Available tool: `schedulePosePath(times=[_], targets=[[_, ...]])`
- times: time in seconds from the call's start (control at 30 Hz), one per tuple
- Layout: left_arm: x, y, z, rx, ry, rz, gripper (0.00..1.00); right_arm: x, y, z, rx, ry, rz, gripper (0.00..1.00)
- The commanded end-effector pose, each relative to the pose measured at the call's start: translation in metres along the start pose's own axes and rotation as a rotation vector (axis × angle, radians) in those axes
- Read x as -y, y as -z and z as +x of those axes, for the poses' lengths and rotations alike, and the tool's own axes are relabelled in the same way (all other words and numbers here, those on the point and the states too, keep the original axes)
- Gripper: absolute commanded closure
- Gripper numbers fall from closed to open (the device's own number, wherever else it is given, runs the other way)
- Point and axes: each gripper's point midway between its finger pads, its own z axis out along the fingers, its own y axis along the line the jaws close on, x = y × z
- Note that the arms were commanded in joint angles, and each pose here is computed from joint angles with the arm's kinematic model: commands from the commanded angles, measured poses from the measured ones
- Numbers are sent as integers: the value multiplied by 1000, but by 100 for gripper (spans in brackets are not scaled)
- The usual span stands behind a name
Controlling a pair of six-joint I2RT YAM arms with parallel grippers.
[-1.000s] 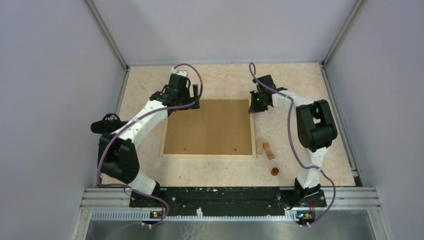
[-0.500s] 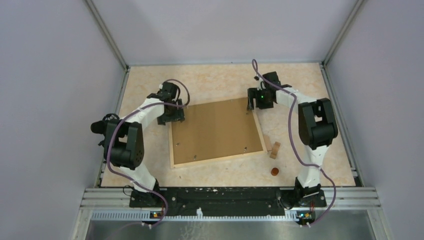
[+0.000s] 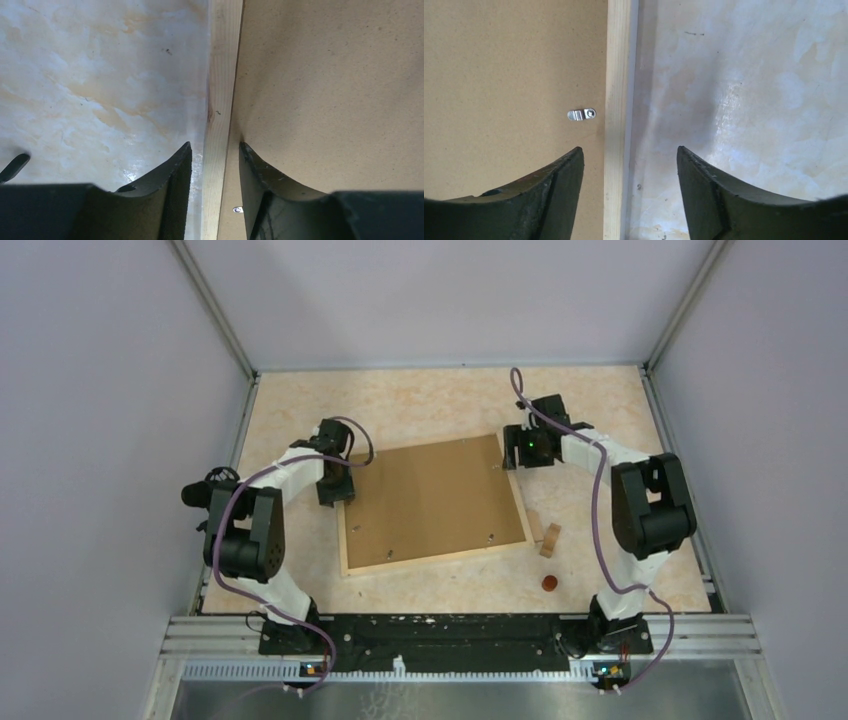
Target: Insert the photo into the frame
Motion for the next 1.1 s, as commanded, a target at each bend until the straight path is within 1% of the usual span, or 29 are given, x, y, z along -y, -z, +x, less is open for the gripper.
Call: schedulePosePath(times=[0.0, 0.17, 0.27, 0.37, 0.5, 0.8, 0.9, 1.07], targets=[[-5, -6, -4, 10, 1, -16, 58, -6, -6, -22, 67, 45, 5, 37], [-5, -9, -1, 0, -2, -16, 66, -10, -19, -16, 35, 64, 19, 44], [-6, -10, 0, -8, -4, -19, 73, -10, -23, -15, 30, 69, 29, 48], [-4, -10, 0, -8, 0, -11, 76, -12, -25, -15, 32, 69, 27, 52], [-2, -9, 0, -7, -1, -1, 78, -13, -31, -12, 19, 63, 23, 54], [0, -9, 1, -11, -3, 13, 79, -17, -34, -8, 5, 76, 13, 49], [0, -8, 0, -11, -3, 16, 80, -18, -36, -5, -1, 77, 3, 46], [1, -8, 0, -10, -3, 20, 80, -19, -38, -2, -9, 77, -5, 45]])
